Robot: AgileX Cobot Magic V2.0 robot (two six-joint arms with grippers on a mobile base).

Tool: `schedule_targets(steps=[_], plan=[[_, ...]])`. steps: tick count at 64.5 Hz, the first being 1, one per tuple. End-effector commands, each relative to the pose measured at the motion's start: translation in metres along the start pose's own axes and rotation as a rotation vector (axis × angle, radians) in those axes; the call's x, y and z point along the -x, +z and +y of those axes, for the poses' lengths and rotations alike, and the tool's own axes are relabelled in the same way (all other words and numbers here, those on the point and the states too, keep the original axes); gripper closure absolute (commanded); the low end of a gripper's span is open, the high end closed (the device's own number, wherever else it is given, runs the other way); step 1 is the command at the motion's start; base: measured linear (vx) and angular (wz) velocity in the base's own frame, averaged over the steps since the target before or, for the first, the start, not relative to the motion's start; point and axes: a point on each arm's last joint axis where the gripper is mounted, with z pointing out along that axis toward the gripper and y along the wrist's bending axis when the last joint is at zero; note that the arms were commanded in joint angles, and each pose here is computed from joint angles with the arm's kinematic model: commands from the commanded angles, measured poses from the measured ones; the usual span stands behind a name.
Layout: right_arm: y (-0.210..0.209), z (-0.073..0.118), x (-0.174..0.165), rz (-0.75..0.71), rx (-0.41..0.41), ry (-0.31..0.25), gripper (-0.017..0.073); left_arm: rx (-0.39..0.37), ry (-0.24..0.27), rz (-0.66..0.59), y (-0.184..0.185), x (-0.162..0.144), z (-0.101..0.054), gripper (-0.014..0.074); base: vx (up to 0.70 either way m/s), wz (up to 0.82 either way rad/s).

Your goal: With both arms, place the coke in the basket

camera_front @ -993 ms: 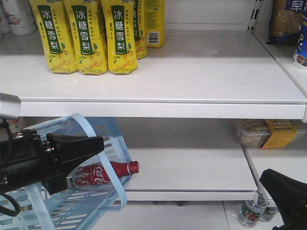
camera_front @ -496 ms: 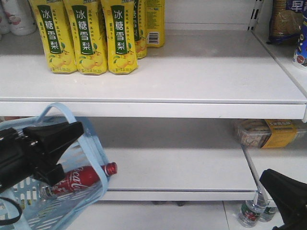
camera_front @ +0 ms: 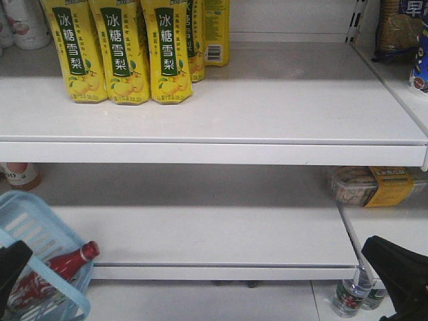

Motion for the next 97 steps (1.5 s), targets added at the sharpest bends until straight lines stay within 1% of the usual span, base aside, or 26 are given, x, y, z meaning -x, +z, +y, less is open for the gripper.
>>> schedule_targets(steps=[1, 6, 13, 26, 33, 37, 39, 44, 48, 49, 50, 51, 53, 54, 57, 62, 67, 69, 75, 84, 97], plan=[[0.000, 0.000, 0.009, -0.032, -0.013, -0.062, 0.0564, -0.054, 0.042, -0.134, -0.007, 0.010, -0.004, 0.0600, 0.00, 0.00], [0.000, 0.000, 0.009, -0.032, -0.013, -0.062, 0.0564, -0.051, 0.045, -0.132, -0.012, 0.003, -0.001, 0.0600, 0.00, 0.00], [0.000, 0.000, 0.009, -0.032, -0.013, -0.062, 0.0564, -0.013, 0.048, -0.085, -0.015, -0.002, 0.003, 0.0600, 0.00, 0.00], [0.000, 0.000, 0.009, -0.032, -0.013, -0.062, 0.0564, 0.082, 0.047, 0.039, -0.019, -0.014, 0.012, 0.0600, 0.00, 0.00], [0.000, 0.000, 0.009, -0.032, -0.013, -0.062, 0.0564, 0.097, 0.053, 0.045, -0.025, -0.015, 0.013, 0.0600, 0.00, 0.00], [0.000, 0.000, 0.009, -0.032, -0.013, -0.062, 0.0564, 0.091, 0.088, 0.027, -0.028, -0.014, 0.013, 0.0600, 0.00, 0.00], [0.000, 0.000, 0.009, -0.032, -0.013, -0.062, 0.0564, 0.087, 0.114, 0.010, -0.030, -0.014, 0.013, 0.0600, 0.00, 0.00], [0.000, 0.000, 0.009, -0.032, -0.013, -0.062, 0.0564, 0.077, 0.169, -0.056, -0.037, -0.010, 0.012, 0.0600, 0.00, 0.00], [0.000, 0.000, 0.009, -0.032, -0.013, -0.062, 0.0564, 0.084, 0.205, -0.102, -0.041, -0.008, 0.011, 0.0600, 0.00, 0.00], [0.000, 0.000, 0.009, -0.032, -0.013, -0.062, 0.0564, 0.086, 0.223, -0.112, -0.042, -0.007, 0.011, 0.0600, 0.00, 0.00], [0.000, 0.000, 0.009, -0.032, -0.013, -0.062, 0.0564, 0.090, 0.227, -0.128, -0.043, -0.007, 0.011, 0.0600, 0.00, 0.00], [0.000, 0.000, 0.009, -0.032, -0.013, -0.062, 0.0564, 0.095, 0.243, -0.134, -0.043, -0.006, 0.012, 0.0600, 0.00, 0.00], [0.000, 0.000, 0.009, -0.032, -0.014, -0.062, 0.0564, 0.109, 0.255, -0.140, -0.043, -0.006, 0.012, 0.0600, 0.00, 0.00], [0.000, 0.000, 0.009, -0.032, -0.013, -0.062, 0.0564, 0.121, 0.269, -0.146, -0.043, -0.005, 0.013, 0.0600, 0.00, 0.00], [0.000, 0.000, 0.009, -0.032, -0.013, -0.062, 0.0564, 0.145, 0.270, -0.146, -0.043, -0.005, 0.014, 0.0600, 0.00, 0.00], [0.000, 0.000, 0.009, -0.032, -0.013, -0.062, 0.0564, 0.186, 0.300, -0.162, -0.044, -0.004, 0.016, 0.0600, 0.00, 0.00], [0.000, 0.000, 0.009, -0.032, -0.013, -0.062, 0.0564, 0.218, 0.318, -0.179, -0.044, -0.002, 0.017, 0.0600, 0.00, 0.00], [0.000, 0.000, 0.009, -0.032, -0.013, -0.062, 0.0564, 0.228, 0.318, -0.183, -0.044, -0.002, 0.018, 0.0600, 0.00, 0.00], [0.000, 0.000, 0.009, -0.032, -0.013, -0.062, 0.0564, 0.244, 0.324, -0.187, -0.045, -0.002, 0.019, 0.0600, 0.00, 0.00], [0.000, 0.000, 0.009, -0.032, -0.013, -0.062, 0.0564, 0.271, 0.370, -0.190, -0.045, -0.001, 0.020, 0.0600, 0.00, 0.00], [0.000, 0.000, 0.009, -0.032, -0.013, -0.062, 0.0564, 0.309, 0.369, -0.202, -0.046, 0.000, 0.022, 0.0600, 0.00, 0.00]])
